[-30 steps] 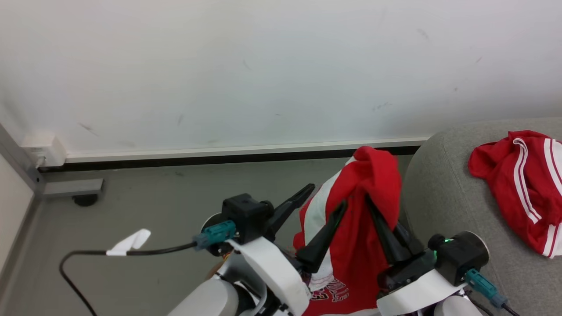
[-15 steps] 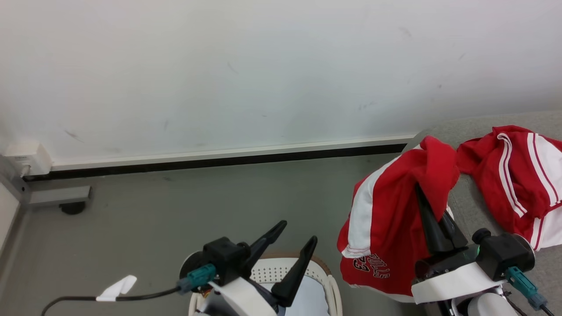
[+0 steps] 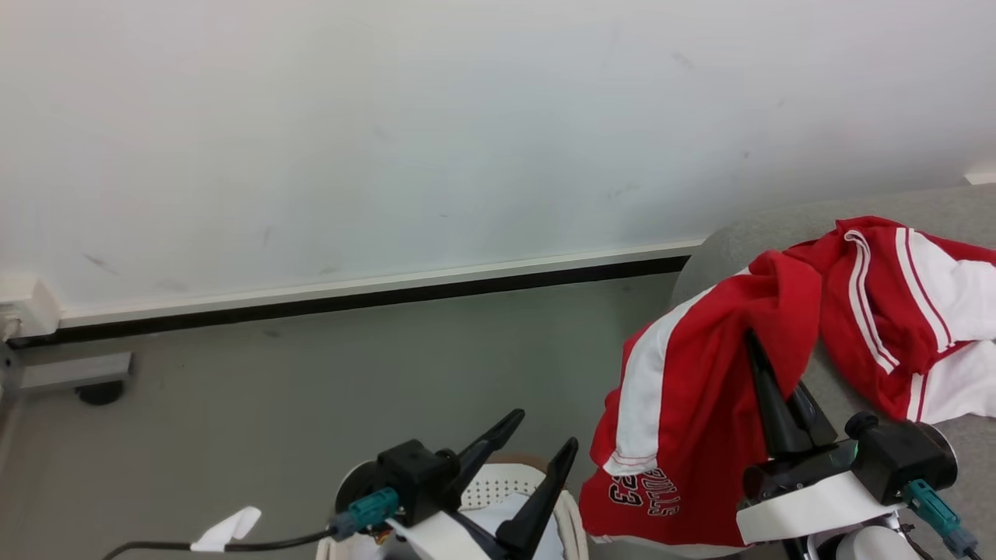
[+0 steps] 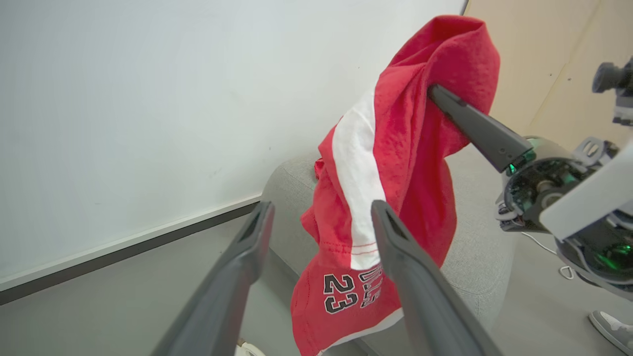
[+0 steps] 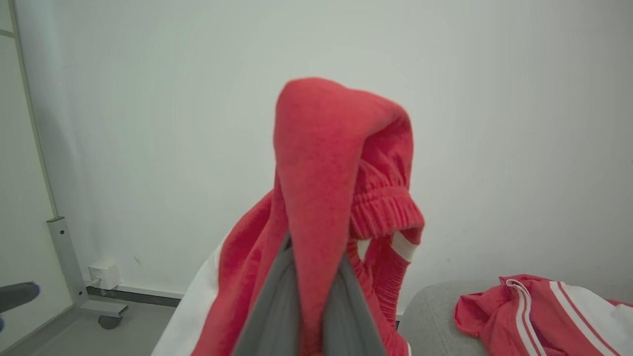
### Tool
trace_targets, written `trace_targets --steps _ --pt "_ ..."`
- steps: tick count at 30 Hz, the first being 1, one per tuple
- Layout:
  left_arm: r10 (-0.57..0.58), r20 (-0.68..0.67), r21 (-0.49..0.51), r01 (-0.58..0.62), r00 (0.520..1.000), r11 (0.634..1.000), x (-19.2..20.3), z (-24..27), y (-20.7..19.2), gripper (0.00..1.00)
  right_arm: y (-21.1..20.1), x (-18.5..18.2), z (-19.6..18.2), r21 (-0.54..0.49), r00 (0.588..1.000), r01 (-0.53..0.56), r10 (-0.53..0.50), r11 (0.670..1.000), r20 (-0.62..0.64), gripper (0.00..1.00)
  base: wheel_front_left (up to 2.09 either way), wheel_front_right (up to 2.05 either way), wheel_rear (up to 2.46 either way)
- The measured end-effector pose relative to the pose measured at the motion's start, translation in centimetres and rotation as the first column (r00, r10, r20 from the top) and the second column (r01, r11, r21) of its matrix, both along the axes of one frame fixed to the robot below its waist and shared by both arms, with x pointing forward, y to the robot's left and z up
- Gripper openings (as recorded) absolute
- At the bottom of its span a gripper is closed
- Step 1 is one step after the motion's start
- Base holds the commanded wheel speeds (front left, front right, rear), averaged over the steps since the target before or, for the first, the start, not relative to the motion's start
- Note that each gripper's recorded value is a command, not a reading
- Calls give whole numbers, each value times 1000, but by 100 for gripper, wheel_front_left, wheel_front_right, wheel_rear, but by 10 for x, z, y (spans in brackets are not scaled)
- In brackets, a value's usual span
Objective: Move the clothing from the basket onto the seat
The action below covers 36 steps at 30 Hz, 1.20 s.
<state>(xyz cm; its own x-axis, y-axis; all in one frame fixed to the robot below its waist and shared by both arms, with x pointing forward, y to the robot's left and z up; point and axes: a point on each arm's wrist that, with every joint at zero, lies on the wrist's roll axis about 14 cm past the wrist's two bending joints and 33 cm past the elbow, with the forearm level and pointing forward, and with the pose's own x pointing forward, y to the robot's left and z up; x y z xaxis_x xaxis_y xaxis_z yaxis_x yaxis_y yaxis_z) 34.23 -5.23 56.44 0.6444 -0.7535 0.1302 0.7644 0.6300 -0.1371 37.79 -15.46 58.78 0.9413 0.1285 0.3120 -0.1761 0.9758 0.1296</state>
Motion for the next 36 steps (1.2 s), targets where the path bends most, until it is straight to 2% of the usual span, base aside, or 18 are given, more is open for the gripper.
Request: trace_targets --steps 10,18,24,29,36 --pt "-150 -8 -20 149 989 989 -20 -1 -43 100 -46 -22 -7 -1 990 141 -141 990 -14 0 0 0 0" --pt "-286 -14 -30 286 958 958 -40 -3 -79 100 -91 -50 -16 -3 957 287 -287 958 -35 0 0 0 0" --pt "-337 -28 -39 335 941 941 -44 -8 -91 100 -105 -57 -23 -8 940 335 -335 942 -58 0 0 0 0" --pt "-350 -27 -53 349 936 936 -37 -10 -91 100 -115 -47 -24 -3 932 357 -356 934 -65 0 0 0 0" --pt "-327 -38 -38 325 944 945 -4 -26 -75 100 -126 8 8 -46 932 363 -362 931 23 0 0 0 0"
